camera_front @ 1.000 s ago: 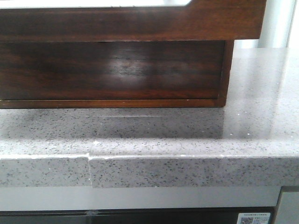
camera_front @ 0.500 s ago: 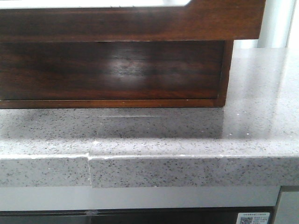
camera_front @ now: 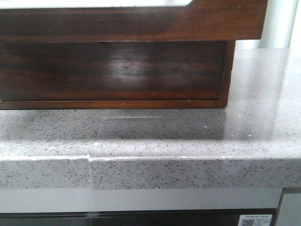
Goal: Put scissors in drawer with both arms
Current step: 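Lift the scissors with the right gripper and carry them over the drawer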
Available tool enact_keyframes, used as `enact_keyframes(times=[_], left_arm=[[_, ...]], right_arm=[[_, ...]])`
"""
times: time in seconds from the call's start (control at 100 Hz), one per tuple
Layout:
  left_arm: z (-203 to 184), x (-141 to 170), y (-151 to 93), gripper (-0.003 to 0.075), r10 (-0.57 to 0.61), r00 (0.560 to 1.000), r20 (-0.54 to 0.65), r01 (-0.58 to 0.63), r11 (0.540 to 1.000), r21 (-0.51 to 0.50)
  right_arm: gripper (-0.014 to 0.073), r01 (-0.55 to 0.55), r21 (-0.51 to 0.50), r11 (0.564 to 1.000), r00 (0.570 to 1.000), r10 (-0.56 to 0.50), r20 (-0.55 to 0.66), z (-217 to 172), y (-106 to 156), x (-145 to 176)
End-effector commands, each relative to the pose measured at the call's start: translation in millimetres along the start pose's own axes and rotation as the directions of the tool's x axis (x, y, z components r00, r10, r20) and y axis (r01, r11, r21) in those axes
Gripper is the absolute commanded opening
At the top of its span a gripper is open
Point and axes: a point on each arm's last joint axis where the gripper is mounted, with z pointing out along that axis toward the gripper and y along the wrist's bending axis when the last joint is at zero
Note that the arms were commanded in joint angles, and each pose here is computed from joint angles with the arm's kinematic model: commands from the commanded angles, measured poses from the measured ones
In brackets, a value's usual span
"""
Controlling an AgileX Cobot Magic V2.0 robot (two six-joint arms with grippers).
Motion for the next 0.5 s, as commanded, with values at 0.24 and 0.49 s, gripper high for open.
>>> enact_keyframes(times=[0.24,0.49], left_arm=[[-5.6,-15.2,0.3,0.0438,-0.026,0.995,0.099,0.027,1.0,-0.011],[-5.6,-15.2,0.3,0.0438,-0.026,0.995,0.099,0.027,1.0,-0.011]], right_arm=[[-0.0043,0.151,0.033,0.988,0.856,-0.147,0.495,-163.5,43.1,12.5],[-0.0043,0.487,-0.005,0.873,0.561,-0.308,0.768,-238.5,101.5,46.1]])
